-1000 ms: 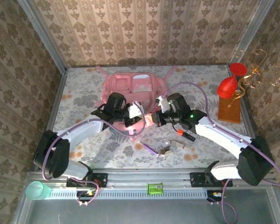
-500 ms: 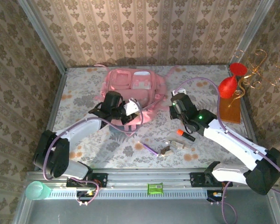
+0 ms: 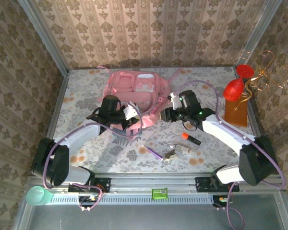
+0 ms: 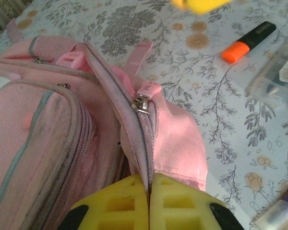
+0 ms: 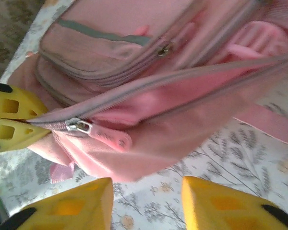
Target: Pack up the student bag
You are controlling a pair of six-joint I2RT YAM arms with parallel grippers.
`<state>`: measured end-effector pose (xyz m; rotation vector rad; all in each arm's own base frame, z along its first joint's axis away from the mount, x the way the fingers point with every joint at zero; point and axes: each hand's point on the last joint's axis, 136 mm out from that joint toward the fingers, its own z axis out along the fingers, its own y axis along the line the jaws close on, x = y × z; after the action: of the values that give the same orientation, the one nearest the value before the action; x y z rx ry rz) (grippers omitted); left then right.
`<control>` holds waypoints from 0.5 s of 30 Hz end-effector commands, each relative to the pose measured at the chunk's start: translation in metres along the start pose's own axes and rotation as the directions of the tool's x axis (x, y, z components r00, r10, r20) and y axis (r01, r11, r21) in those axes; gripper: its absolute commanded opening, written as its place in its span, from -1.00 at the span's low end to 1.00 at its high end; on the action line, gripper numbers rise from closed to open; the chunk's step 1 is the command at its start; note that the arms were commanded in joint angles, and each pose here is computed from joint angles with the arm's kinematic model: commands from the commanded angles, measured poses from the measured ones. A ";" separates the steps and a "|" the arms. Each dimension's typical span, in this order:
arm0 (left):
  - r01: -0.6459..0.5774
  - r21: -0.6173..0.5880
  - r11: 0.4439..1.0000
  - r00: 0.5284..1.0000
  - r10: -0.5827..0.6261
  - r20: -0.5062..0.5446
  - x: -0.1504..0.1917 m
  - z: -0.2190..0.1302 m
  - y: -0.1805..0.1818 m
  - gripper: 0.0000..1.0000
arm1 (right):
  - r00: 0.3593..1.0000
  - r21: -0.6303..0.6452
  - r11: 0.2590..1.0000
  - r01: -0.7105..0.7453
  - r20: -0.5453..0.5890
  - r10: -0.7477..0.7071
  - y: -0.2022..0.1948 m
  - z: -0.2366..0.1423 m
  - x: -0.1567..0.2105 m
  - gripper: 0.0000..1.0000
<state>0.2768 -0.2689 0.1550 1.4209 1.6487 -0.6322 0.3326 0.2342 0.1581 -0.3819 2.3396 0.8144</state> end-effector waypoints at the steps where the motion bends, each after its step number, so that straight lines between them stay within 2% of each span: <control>1: -0.067 0.029 0.997 0.992 0.063 0.111 -0.034 -0.011 -0.006 -1.00 | 0.990 -0.180 0.975 -0.133 0.024 0.139 0.026 0.007 -0.028 0.02; 5: -0.080 0.015 0.997 0.993 0.078 0.086 -0.031 -0.007 -0.006 -1.00 | 0.926 -0.142 0.916 -0.374 0.002 0.378 0.017 0.019 -0.030 0.06; 9: -0.109 0.021 0.994 0.993 0.108 0.044 -0.024 0.004 -0.010 -1.00 | 0.892 -0.042 0.892 -0.449 0.038 0.451 0.003 0.021 -0.029 -0.13; 15: -0.122 0.038 0.992 0.992 0.123 -0.015 -0.017 0.020 -0.013 -1.00 | 0.858 0.041 0.857 -0.513 0.003 0.514 -0.012 0.037 -0.016 -0.13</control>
<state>0.2650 -0.2861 0.1415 1.5188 1.6319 -0.6016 0.3663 0.2532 0.1604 0.1596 2.4174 1.0549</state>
